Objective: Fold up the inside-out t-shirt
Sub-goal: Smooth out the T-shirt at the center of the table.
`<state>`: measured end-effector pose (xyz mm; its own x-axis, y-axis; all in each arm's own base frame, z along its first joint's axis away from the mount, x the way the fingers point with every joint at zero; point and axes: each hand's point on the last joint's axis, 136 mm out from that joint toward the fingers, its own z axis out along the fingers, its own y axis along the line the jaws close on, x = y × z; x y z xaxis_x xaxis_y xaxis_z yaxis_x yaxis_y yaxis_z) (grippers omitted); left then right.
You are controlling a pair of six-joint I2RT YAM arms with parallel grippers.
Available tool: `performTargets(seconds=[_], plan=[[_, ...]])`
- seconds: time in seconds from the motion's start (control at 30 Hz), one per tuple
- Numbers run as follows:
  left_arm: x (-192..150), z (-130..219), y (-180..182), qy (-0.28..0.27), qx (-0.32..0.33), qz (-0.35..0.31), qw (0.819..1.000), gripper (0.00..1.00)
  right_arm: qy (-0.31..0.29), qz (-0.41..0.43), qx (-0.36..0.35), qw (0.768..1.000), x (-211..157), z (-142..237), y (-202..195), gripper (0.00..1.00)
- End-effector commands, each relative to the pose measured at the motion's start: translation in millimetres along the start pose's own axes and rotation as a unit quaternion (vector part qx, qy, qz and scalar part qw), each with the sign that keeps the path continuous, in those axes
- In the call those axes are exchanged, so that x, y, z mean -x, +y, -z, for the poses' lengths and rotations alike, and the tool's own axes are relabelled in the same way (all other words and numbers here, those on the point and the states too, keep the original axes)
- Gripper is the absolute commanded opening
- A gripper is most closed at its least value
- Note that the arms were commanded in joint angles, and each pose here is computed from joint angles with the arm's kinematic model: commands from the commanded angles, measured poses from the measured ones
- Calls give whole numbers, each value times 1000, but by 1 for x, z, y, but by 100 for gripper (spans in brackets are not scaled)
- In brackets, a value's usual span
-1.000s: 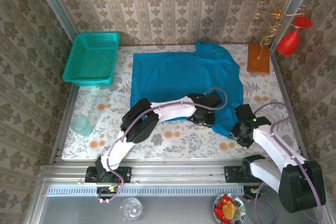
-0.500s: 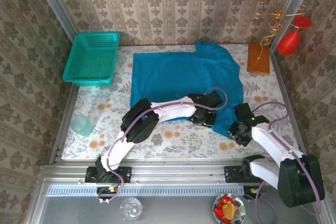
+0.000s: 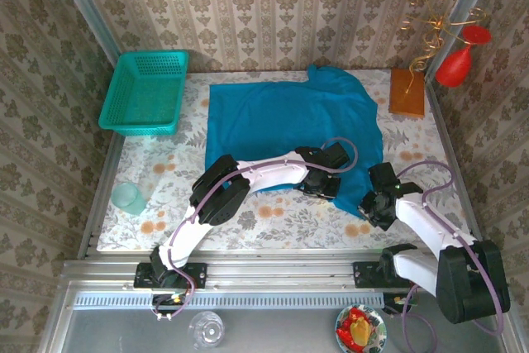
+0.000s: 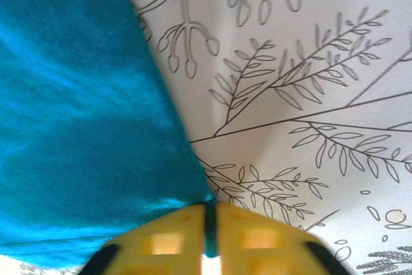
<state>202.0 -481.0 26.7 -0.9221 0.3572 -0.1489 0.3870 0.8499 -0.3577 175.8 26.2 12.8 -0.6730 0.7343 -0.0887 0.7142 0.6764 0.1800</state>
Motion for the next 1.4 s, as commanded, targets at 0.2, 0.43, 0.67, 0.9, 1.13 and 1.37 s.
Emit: performTargets(seconds=[0.2,0.43,0.67,0.9,1.13,1.37], plan=[[1,9,-3,-17,-31,-27,999,0,-70,-11,31,997,37,33,3,0],[-1,26,-10,-35,-63,-54,996,0,-101,-10,8,995,61,52,-9,0],[-11,38,-25,-39,-116,-80,989,0,-98,-29,-6,995,67,50,-20,0],[-26,45,-41,-7,-173,-91,981,8,-58,-54,4,997,50,42,-20,13],[-30,72,-52,-8,-205,-105,973,23,-67,-67,42,995,49,58,-9,33],[-12,104,4,-53,-154,-56,985,21,-26,37,138,989,48,62,59,35]])
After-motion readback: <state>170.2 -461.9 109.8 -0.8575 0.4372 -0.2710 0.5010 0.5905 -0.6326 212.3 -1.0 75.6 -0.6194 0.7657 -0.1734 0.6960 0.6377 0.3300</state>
